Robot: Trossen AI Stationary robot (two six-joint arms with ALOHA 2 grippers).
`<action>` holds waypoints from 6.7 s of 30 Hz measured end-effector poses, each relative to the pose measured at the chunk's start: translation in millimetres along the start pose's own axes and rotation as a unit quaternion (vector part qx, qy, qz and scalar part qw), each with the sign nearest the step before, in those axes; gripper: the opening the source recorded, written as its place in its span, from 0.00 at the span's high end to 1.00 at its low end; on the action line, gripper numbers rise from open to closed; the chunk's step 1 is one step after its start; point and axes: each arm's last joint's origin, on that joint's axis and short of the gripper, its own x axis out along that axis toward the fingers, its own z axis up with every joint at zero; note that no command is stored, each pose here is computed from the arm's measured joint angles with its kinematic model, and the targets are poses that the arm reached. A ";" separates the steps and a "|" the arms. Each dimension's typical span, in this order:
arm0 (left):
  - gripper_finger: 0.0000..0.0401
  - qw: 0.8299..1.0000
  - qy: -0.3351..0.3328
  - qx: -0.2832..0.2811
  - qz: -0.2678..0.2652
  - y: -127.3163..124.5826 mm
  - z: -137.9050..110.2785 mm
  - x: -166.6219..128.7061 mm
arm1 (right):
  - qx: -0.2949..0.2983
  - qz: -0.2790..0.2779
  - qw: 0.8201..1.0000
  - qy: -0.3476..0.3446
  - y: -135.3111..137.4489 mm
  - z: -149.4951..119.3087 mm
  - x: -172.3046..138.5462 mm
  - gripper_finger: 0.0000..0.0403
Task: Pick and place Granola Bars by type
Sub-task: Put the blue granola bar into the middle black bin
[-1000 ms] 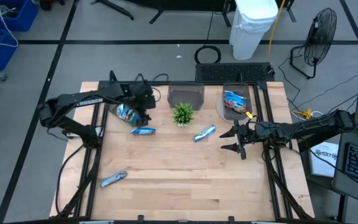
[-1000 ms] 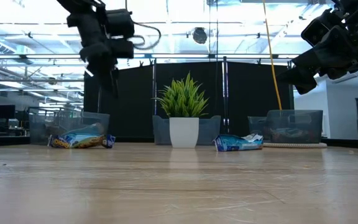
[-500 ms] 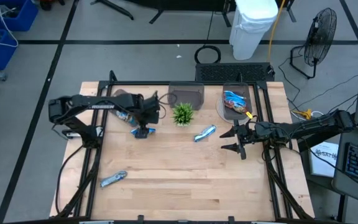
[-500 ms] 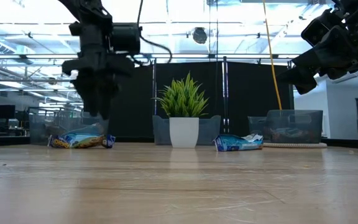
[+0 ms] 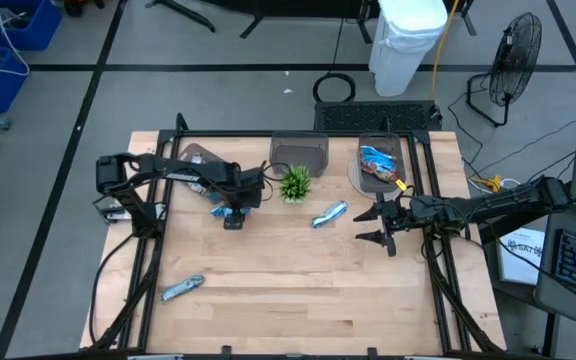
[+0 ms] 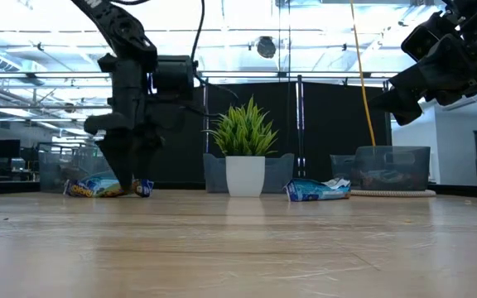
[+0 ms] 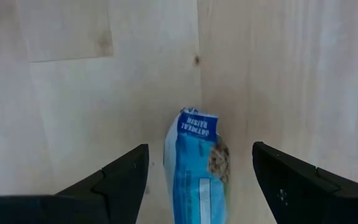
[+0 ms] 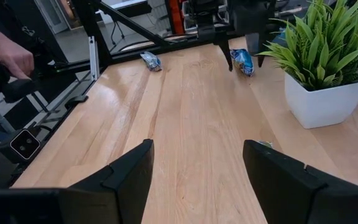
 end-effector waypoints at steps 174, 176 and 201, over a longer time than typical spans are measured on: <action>0.47 0.771 -0.112 -0.609 0.148 178.8 126.2 -38.0 | 0.000 0.000 1.000 0.000 0.0 0.0 0.0 0.41; 0.44 0.774 -0.111 -0.608 0.138 177.1 126.0 -43.8 | 0.000 0.000 1.000 0.000 0.0 0.0 0.0 0.41; 0.40 0.917 -0.232 -0.233 0.224 30.8 84.5 -254.6 | 0.000 0.000 1.000 0.000 0.0 0.0 0.0 0.41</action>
